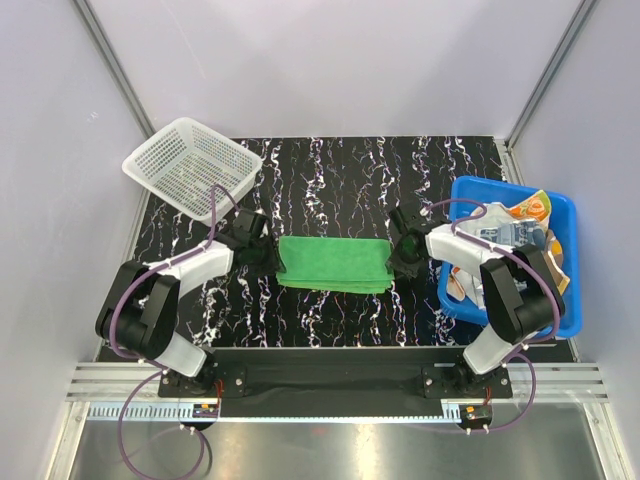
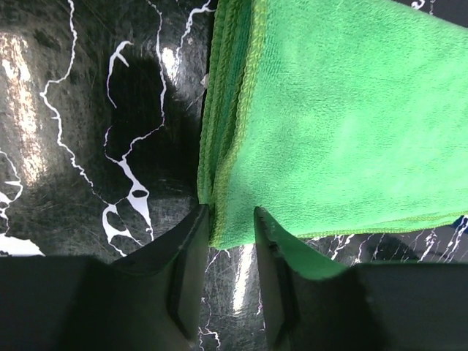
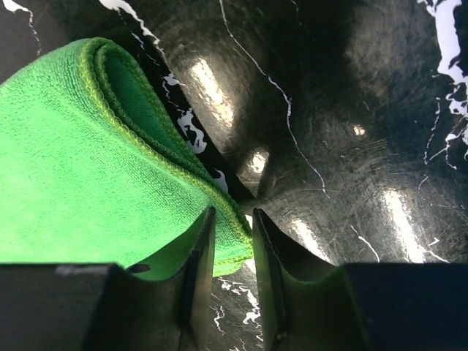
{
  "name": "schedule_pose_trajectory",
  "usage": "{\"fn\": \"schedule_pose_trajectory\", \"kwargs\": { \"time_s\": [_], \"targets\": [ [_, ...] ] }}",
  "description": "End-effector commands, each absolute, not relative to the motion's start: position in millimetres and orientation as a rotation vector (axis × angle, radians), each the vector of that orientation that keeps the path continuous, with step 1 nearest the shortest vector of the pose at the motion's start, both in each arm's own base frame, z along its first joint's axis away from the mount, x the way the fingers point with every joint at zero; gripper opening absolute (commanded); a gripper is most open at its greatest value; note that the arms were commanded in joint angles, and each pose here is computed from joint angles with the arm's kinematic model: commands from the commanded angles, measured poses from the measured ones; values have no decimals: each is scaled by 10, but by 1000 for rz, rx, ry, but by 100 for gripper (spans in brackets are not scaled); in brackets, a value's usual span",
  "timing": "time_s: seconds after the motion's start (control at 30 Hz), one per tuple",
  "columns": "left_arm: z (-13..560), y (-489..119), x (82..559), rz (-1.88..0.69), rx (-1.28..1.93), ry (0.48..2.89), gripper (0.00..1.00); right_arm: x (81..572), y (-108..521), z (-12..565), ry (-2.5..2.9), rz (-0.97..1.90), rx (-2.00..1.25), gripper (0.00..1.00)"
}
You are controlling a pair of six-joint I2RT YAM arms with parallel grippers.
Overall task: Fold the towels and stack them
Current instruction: Smooth out wrinkles on the folded towel
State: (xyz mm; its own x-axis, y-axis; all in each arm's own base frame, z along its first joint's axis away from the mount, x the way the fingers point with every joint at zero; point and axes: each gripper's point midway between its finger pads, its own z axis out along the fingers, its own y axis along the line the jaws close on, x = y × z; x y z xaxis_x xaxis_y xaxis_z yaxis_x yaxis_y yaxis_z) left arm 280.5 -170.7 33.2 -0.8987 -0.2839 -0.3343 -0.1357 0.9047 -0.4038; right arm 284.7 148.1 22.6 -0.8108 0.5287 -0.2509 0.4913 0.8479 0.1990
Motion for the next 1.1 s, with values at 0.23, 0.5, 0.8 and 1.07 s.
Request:
{"fn": "schedule_pose_trajectory", "kwargs": {
  "time_s": [0.23, 0.5, 0.8, 1.07],
  "targets": [
    [360, -1642, 2825, -459, -311, 2672, 0, 2943, 1450, 360, 2631, 190, 769, 0],
    [525, -1653, 2826, -424, -264, 2697, 3, 2956, 1469, 542, 2610, 234, 707, 0],
    [517, -1660, 2763, -413, -255, 2726, 0, 2918, 1492, 585, 2622, 254, 666, 0],
    [807, -1705, 2776, -426, -199, 2730, 0, 2866, 1484, 835, 2634, 263, 585, 0]
  ]
}}
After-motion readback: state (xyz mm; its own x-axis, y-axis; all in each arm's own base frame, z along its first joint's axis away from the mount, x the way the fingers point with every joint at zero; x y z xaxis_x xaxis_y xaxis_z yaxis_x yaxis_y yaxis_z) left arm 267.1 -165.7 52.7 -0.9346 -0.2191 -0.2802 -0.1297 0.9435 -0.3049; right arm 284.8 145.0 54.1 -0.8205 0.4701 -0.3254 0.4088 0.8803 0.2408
